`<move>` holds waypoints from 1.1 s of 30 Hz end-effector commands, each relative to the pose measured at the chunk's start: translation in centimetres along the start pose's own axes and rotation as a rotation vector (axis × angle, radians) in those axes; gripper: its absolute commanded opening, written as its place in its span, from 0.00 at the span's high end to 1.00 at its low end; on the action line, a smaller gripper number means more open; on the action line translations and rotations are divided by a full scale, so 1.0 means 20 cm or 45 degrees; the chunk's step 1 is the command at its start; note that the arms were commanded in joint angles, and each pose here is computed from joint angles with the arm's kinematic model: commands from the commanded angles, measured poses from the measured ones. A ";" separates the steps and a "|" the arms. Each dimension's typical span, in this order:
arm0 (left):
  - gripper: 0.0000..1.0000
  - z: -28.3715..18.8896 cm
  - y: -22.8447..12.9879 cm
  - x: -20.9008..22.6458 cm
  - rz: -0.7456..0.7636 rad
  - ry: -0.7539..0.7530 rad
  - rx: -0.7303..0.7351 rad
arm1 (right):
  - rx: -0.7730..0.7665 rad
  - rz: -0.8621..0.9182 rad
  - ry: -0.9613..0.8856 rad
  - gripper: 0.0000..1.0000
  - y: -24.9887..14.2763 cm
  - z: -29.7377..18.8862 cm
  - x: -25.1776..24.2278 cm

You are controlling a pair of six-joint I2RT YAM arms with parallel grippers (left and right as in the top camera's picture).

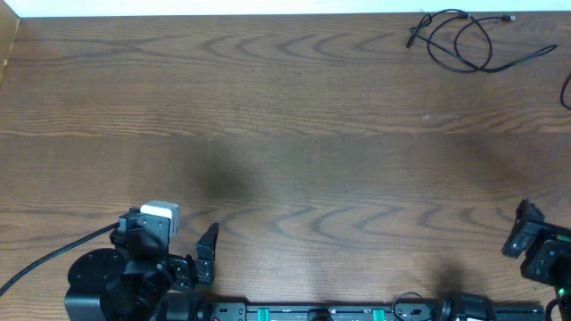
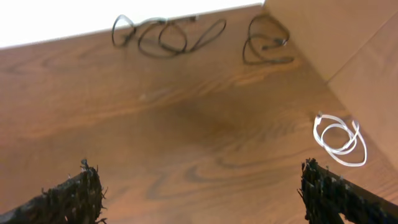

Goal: Untangle cables

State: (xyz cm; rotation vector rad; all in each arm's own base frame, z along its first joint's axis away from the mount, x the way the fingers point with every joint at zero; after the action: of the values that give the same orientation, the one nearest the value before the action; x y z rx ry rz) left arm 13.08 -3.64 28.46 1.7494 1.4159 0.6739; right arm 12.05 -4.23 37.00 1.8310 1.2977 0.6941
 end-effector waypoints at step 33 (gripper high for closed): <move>0.00 -0.01 0.01 0.00 0.023 0.002 -0.010 | 0.054 0.004 0.424 0.01 -0.06 0.16 0.27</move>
State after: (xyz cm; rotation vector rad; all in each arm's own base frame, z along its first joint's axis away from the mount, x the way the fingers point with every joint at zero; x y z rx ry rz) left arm 13.09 -3.63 28.47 1.7490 1.4157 0.6749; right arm 14.91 -0.80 35.45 1.8305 1.4448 0.9585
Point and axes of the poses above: each gripper's point midway between its finger pads, its own z axis out along the fingers, its own x axis along the line the jaws close on, y = z × x, the point moved 2 cm from there along -z, back along the fingers, and after that the axes turned 2 degrees about z, right-handed, at the moved point
